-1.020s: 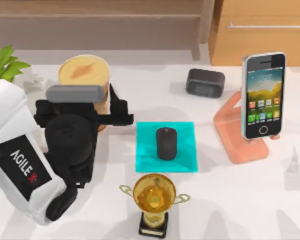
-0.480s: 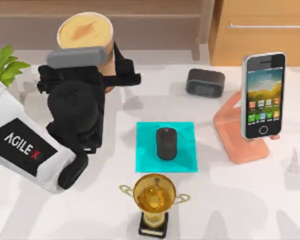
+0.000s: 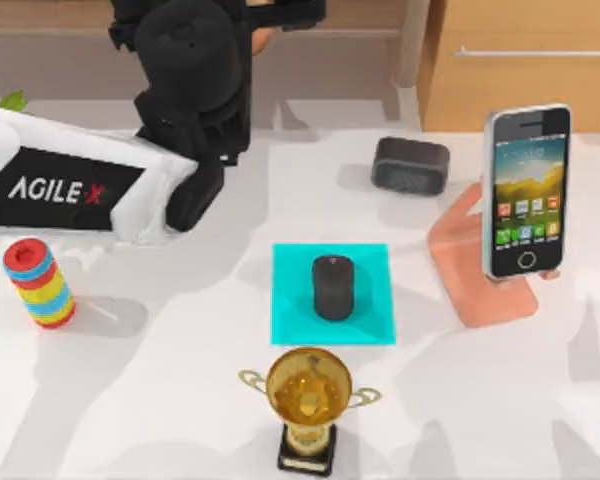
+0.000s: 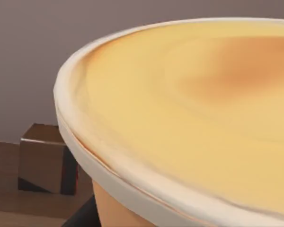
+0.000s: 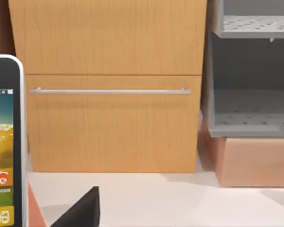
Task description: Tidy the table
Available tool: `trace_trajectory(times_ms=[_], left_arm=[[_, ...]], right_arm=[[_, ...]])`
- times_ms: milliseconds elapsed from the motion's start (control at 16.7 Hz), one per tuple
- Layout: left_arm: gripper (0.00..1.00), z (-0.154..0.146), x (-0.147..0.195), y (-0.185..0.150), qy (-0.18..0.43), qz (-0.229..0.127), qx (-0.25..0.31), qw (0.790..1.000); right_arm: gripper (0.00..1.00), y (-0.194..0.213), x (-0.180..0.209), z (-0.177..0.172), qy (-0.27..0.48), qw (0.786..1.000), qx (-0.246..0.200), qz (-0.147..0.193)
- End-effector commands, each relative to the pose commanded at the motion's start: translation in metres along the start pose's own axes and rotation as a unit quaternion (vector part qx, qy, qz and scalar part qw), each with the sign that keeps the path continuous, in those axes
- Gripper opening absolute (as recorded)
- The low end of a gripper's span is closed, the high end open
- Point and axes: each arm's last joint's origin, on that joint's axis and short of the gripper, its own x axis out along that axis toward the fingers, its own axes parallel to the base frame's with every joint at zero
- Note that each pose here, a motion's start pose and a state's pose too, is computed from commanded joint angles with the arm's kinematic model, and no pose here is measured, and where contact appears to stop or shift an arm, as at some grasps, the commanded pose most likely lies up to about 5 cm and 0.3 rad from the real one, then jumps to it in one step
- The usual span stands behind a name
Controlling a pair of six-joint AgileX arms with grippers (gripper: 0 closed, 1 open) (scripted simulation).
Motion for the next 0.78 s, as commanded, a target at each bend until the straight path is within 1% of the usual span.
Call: trace_trajectory(times_ms=[180, 360, 600, 780], left_arm=[[0.0, 0.016, 0.026, -0.014, 0.015, -0.003, 0.009, 1.0], [0.0, 0.025, 0.049, -0.024, 0.041, -0.005, 0.024, 0.999], [0.0, 0.029, 0.071, -0.031, 0.079, -0.005, 0.046, 0.996], [0.0, 0.027, 0.081, -0.034, 0.104, -0.006, 0.059, 0.993]], right_arm=[[1.0, 0.0, 0.0, 0.0, 0.0, 1.0, 0.0, 0.0], [1.0, 0.0, 0.0, 0.0, 0.0, 1.0, 0.0, 0.0], [1.0, 0.0, 0.0, 0.0, 0.0, 1.0, 0.0, 0.0], [1.0, 0.0, 0.0, 0.0, 0.0, 1.0, 0.0, 0.0]])
